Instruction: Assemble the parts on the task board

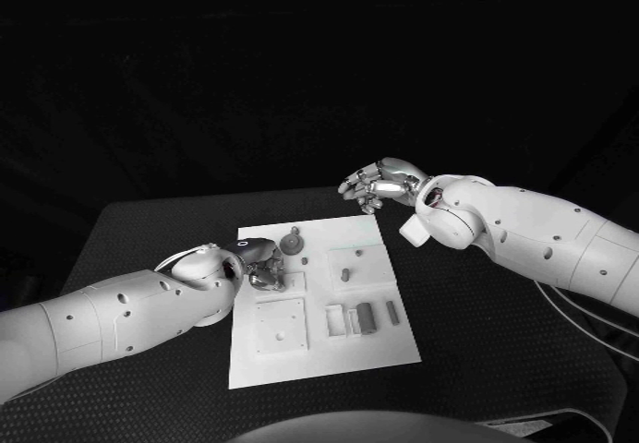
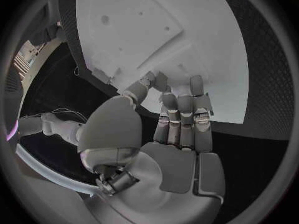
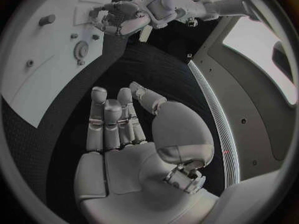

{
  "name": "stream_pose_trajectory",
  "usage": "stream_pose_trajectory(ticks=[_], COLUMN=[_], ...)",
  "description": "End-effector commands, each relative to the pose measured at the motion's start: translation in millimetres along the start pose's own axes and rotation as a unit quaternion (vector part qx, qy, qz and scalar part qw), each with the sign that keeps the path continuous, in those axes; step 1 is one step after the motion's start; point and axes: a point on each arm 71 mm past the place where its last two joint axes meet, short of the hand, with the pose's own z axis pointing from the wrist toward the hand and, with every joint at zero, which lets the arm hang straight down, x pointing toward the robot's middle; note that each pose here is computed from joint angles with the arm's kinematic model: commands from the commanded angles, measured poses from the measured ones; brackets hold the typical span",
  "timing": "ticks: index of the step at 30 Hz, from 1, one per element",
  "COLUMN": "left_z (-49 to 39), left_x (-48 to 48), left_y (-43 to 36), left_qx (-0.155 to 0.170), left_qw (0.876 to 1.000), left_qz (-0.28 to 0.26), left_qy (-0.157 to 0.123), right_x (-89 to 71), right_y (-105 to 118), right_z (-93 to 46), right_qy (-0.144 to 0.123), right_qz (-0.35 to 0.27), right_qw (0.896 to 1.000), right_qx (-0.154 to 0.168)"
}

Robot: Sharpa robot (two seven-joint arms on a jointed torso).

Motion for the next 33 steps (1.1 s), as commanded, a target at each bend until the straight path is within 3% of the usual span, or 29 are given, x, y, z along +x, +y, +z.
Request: stream_pose_trajectory(ticks=[1,14,33], left_z=[0.4,0.3,-0.6], left_x=[3.0,4.6,0.9], left_y=[0.5,-0.3,-0.2], left_qx=[-0.004,0.000,0.007], left_qw=[1.000,1.000,1.000], left_qz=[0.004,0.000,-0.012], left_qy=[0.004,0.010,-0.015], right_x=[1.3,1.0,1.1], right_y=[0.9,0.7,0.6], right_z=[-0.1,-0.2,-0.1], right_qy=[0.006,0.006,0.007], right_qz=[0.001,0.001,0.001], right_qw=[1.000,1.000,1.000], right_qx=[-0.006,-0.006,-0.005])
